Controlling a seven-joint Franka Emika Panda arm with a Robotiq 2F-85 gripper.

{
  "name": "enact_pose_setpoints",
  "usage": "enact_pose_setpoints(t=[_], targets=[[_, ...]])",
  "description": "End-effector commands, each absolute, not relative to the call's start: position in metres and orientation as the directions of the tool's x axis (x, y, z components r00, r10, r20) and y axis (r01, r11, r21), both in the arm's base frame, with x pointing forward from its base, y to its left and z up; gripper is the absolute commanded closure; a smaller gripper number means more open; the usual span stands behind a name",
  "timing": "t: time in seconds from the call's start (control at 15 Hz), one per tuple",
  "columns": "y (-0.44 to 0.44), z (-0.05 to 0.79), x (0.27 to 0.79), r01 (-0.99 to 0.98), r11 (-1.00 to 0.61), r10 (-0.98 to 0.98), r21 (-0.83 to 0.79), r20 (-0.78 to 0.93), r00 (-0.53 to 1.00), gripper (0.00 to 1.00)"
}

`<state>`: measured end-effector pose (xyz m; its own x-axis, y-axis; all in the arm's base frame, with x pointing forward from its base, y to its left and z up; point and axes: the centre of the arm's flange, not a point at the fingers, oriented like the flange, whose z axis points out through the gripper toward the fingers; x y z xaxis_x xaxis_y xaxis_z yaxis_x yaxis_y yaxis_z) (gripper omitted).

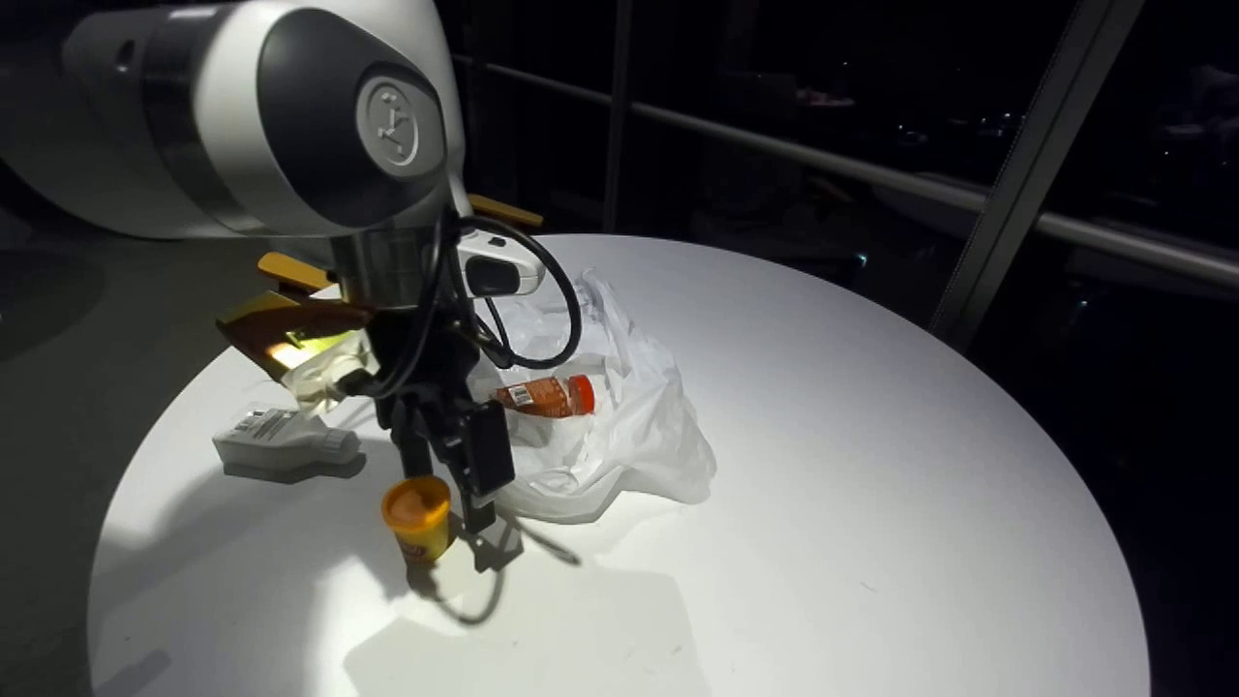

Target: Put the bottles in the white plastic bag

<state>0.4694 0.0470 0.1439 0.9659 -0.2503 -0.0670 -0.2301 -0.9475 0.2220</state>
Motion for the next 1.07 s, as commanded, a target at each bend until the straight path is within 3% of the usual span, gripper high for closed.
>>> enact_pose_setpoints(t=[0.0, 0.33, 0.73, 1.0], targets=[[0.047, 0.141, 0.474, -0.223, -0.954, -0.246, 0.199, -0.1, 0.964, 0.32], [0.048, 0.137, 0.466, -0.218, -0.966, -0.24, 0.141, -0.168, 0.956, 0.72], [0.034, 0.188, 0.469, -0.27, -0.958, -0.283, 0.092, -0.173, 0.943, 0.73], [0.052, 0.245, 0.521, -0.31, -0.949, -0.311, 0.055, -0.009, 0.95, 0.73]])
